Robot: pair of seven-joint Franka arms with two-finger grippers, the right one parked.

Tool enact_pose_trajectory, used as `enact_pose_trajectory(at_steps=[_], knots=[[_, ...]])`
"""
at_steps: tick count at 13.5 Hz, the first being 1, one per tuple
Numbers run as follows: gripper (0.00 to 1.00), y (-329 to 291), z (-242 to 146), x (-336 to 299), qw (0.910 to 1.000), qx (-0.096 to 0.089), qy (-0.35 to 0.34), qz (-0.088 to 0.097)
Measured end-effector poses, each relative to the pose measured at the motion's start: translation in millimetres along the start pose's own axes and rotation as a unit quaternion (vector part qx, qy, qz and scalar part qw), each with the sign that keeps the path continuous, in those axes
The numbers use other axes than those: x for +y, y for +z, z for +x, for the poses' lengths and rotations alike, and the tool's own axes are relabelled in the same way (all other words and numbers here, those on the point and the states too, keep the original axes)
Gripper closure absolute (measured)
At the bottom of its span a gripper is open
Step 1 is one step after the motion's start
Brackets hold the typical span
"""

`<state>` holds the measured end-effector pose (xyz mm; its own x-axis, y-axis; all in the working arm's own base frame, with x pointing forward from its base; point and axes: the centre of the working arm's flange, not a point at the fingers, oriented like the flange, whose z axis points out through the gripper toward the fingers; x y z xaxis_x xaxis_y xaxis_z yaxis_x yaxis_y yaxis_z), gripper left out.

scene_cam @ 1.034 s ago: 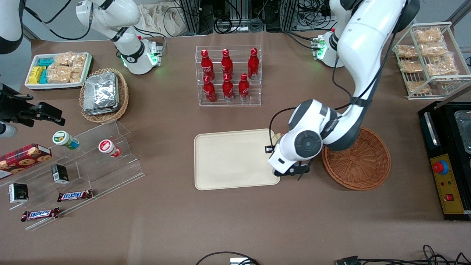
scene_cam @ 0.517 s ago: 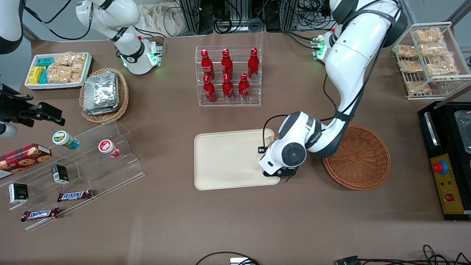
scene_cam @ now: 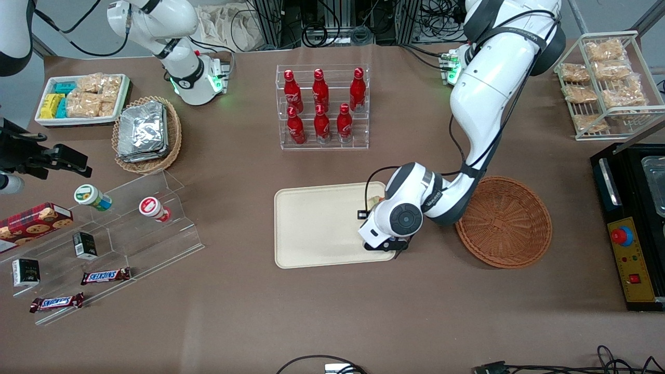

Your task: Place sandwich from basket to tray

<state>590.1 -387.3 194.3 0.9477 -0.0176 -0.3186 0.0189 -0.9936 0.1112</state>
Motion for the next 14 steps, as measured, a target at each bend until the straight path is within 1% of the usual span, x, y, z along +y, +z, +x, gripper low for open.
enact_pose_trajectory(at_steps=[2, 4, 5, 7, 9, 11, 13, 14], knots=[[0.49, 0.0, 1.0, -0.6, 1.0000, 0.002, 0.000, -0.001], [0.29, -7.4, 5.1, -2.8, 1.0000, 0.008, -0.003, -0.005], [0.18, -18.0, 9.1, -5.3, 0.9998, 0.017, -0.006, -0.009], [0.00, -58.1, 18.6, -22.3, 0.9989, 0.038, -0.020, -0.019], [0.00, -118.4, 20.8, -60.4, 0.9979, 0.044, -0.043, -0.018], [0.00, -192.6, 7.3, -109.9, 0.9968, 0.042, -0.067, -0.010], [0.00, -258.3, -20.3, -151.6, 0.9965, 0.042, -0.073, 0.003], [0.00, -285.3, -34.3, -170.2, 0.9964, 0.046, -0.069, 0.016]])
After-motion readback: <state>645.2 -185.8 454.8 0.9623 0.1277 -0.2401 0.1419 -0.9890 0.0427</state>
